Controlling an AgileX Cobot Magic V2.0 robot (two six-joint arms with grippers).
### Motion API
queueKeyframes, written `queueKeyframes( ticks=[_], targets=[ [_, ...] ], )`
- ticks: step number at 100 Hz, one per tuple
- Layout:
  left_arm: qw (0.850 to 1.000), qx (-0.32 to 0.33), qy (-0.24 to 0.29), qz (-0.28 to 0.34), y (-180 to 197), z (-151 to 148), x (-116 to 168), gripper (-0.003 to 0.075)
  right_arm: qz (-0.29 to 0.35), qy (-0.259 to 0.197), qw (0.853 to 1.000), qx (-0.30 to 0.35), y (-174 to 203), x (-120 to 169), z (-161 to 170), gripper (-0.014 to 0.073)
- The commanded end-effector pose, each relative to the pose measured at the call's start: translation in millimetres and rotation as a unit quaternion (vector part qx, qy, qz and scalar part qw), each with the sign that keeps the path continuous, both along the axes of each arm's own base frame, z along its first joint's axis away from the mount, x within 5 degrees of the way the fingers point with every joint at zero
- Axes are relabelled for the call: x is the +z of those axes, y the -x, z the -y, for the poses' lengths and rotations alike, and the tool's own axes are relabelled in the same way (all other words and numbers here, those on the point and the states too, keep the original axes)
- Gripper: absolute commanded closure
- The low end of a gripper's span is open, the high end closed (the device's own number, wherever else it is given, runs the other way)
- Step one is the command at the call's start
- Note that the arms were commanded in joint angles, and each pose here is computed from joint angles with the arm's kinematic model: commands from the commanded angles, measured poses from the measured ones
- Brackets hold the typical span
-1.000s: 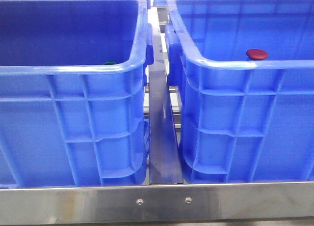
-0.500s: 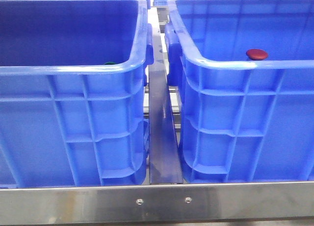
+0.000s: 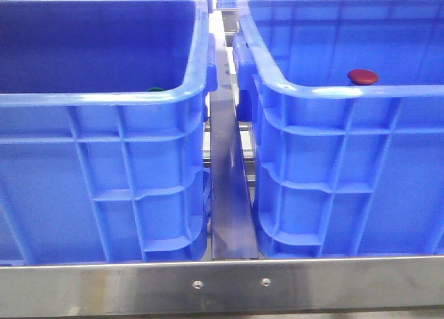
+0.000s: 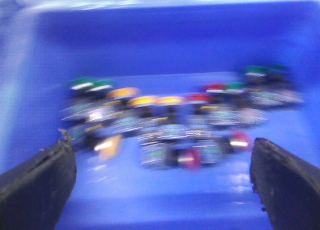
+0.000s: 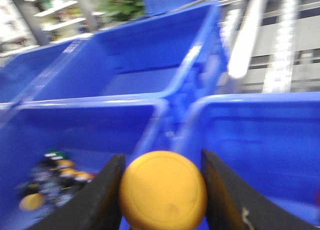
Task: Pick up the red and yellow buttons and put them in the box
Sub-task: 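Carry the yellow button with the right gripper down into the bin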
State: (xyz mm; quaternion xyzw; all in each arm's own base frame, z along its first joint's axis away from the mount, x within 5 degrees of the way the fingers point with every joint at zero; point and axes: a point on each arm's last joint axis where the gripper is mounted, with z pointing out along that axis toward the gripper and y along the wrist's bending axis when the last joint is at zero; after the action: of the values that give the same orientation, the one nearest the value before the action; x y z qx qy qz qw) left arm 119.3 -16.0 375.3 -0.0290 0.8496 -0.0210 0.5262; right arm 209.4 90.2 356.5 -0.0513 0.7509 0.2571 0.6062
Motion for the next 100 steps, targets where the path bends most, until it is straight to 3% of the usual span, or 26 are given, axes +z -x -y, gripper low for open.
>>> queueKeyframes(
  ticks=[1,21,34,43,68,75,91,100],
  targets=[
    [0.998,0.048,0.002,0.037,11,-16,5,0.0071,0.03,0.016,0.999,-0.038,1,15,9,0.0379],
    [0.994,0.093,-0.001,0.053,32,-30,-7,0.0078,0.03,0.09,0.984,-0.152,-5,11,31,0.0379],
    [0.994,0.089,-0.008,0.06,39,-32,-9,0.0155,0.022,0.131,0.969,-0.208,-9,7,41,0.0379],
    [0.994,0.091,-0.01,0.058,39,-32,-9,0.0274,0.022,0.161,0.959,-0.234,-13,4,45,0.0379],
    [0.994,0.091,-0.01,0.058,39,-32,-9,0.0743,0.008,0.234,0.933,-0.273,-39,-18,46,0.0379],
    [0.994,0.09,-0.01,0.059,39,-32,-9,0.0739,0.008,0.233,0.931,-0.281,-48,-23,49,0.0379],
    [0.994,0.09,-0.01,0.059,39,-32,-9,0.0739,-0.013,0.174,0.941,-0.291,-70,-39,67,0.0379],
    [0.994,0.09,-0.01,0.059,39,-32,-9,0.0739,-0.021,0.17,0.943,-0.285,-79,-47,77,0.0379]
  ],
)
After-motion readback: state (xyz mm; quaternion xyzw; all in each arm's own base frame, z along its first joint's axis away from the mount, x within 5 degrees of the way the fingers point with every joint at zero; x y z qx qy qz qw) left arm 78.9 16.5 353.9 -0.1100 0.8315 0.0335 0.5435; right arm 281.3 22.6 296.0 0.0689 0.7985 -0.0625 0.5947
